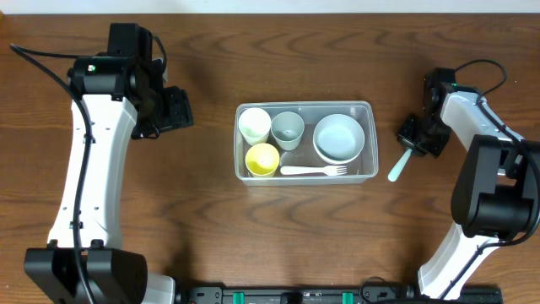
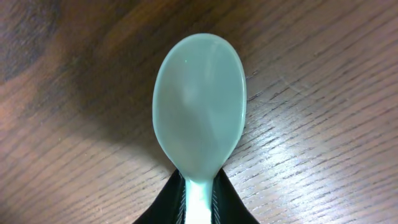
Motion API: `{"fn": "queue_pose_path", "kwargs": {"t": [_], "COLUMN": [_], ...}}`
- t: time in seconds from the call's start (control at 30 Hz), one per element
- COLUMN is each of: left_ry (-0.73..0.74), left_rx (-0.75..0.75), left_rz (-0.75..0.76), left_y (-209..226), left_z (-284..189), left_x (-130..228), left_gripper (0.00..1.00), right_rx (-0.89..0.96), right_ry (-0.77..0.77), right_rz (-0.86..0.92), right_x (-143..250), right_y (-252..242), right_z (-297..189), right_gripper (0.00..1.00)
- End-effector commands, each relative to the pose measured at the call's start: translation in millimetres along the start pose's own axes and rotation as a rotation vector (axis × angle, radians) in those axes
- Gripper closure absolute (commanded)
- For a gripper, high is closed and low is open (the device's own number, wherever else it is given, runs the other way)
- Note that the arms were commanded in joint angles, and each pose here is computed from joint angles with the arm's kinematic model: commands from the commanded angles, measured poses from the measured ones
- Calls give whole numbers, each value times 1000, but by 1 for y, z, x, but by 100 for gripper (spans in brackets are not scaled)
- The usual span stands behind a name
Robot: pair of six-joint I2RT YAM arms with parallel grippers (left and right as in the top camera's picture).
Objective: Pack container
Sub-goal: 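Carry the green spoon into the container beside the fork and release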
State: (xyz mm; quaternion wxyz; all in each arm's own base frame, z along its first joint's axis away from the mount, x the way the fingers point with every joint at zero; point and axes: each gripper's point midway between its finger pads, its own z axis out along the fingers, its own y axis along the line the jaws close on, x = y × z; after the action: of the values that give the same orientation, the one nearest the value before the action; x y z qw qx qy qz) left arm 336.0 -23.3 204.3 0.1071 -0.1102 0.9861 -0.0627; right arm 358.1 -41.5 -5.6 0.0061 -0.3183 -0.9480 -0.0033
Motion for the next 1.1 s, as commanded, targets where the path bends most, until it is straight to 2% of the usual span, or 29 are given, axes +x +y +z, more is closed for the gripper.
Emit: {"fn": "queue_pose_path", "kwargs": {"t": [0.0,0.2,0.3,0.43,0.57,0.67,0.77,0.93,1.07], "left_ry": [-3,-4,-7,-8,-14,-18,-18,-16,-14], "left_rx": [-8,-8,-7,-7,-5,-4,-4,-5,-5], "left_rz": [-9,-8,-8,-7,-7,-7,-7,-7,-7], "left_y": [2,2,2,2,2,1,1,1,2], "left_z": [-3,-3,-3,-3,-3,-3,-3,-3,-3], "left_x": [1,1,1,0,-1,-2,-2,-2,-1], "left_gripper": [30,30,30,30,30,30,30,30,30], "right_rx": [10,4,-56,-231,-365,-380,-373,-310,-274], "right_ry": [68,60,25,-129,-374,-510,-564,-520,-446], "right_rz": [-3,-4,-85,-257,-526,-804,-1105,-1504,-1757], "right_x": [16,12,2,-19,-23,3,46,115,160], "right_y": [-3,-1,12,48,89,116,143,172,181], "right_z": [20,12,-17,-92,-187,-232,-247,-230,-201], "right_gripper": [99,99,99,99,99,99,99,99,99]}}
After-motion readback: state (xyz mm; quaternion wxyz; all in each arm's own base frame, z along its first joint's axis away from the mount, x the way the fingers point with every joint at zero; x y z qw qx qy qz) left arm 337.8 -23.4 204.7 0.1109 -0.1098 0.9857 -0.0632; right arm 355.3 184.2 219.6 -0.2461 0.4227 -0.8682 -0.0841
